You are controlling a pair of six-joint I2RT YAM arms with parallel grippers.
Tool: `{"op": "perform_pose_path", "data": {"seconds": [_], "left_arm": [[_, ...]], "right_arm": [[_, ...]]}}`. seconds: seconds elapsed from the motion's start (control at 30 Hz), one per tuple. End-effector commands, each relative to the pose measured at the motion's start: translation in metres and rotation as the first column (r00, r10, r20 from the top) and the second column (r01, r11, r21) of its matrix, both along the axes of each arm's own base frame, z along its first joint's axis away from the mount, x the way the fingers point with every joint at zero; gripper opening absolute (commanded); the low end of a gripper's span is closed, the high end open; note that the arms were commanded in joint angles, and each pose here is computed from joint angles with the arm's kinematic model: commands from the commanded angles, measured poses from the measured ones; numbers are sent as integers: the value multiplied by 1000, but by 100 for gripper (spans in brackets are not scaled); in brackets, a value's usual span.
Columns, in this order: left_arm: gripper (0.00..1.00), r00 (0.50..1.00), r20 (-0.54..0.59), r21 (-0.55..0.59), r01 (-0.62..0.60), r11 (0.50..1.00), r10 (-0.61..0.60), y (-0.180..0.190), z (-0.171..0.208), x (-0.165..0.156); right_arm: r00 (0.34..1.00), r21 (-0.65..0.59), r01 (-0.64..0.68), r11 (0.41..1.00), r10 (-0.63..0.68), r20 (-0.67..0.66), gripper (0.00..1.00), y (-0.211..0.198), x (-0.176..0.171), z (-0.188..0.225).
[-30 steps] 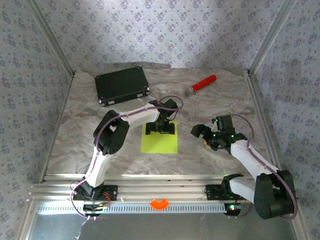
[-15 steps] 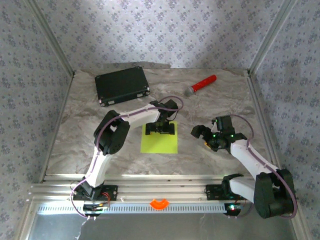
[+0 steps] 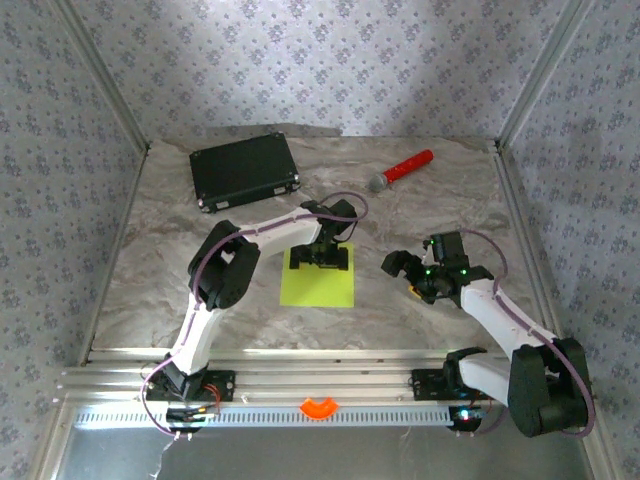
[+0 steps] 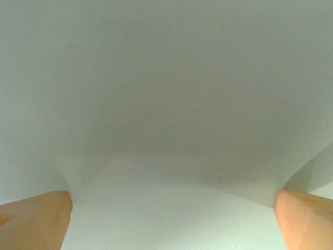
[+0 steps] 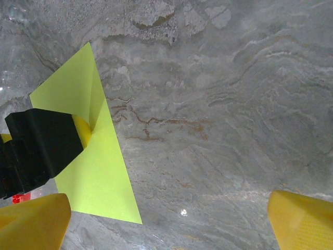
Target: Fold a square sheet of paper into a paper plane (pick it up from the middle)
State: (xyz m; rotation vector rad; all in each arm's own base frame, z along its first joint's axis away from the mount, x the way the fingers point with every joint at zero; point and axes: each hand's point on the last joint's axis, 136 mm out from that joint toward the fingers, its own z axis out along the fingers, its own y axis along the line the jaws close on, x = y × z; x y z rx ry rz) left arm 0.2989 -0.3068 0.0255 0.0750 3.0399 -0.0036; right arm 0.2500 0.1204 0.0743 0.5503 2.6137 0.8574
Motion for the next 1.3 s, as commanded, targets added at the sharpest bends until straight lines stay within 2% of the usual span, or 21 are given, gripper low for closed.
{"op": "perform_pose_path", "data": {"seconds": [0.0, 0.63, 1.27], "left_arm": [[100, 1000, 28, 22, 11, 1000, -11, 5, 20, 3], [100, 995, -97, 28, -12, 1000, 15, 10, -43, -23], [96, 994, -109, 16, -3, 1000, 4, 9, -46, -27]], "right_arm": [[1000, -8, 13, 1000, -13, -6, 99, 0, 0, 6], [1000, -15, 15, 1000, -15, -19, 99, 0, -3, 1], [1000, -16, 18, 1000, -18, -23, 99, 1, -4, 1]]}}
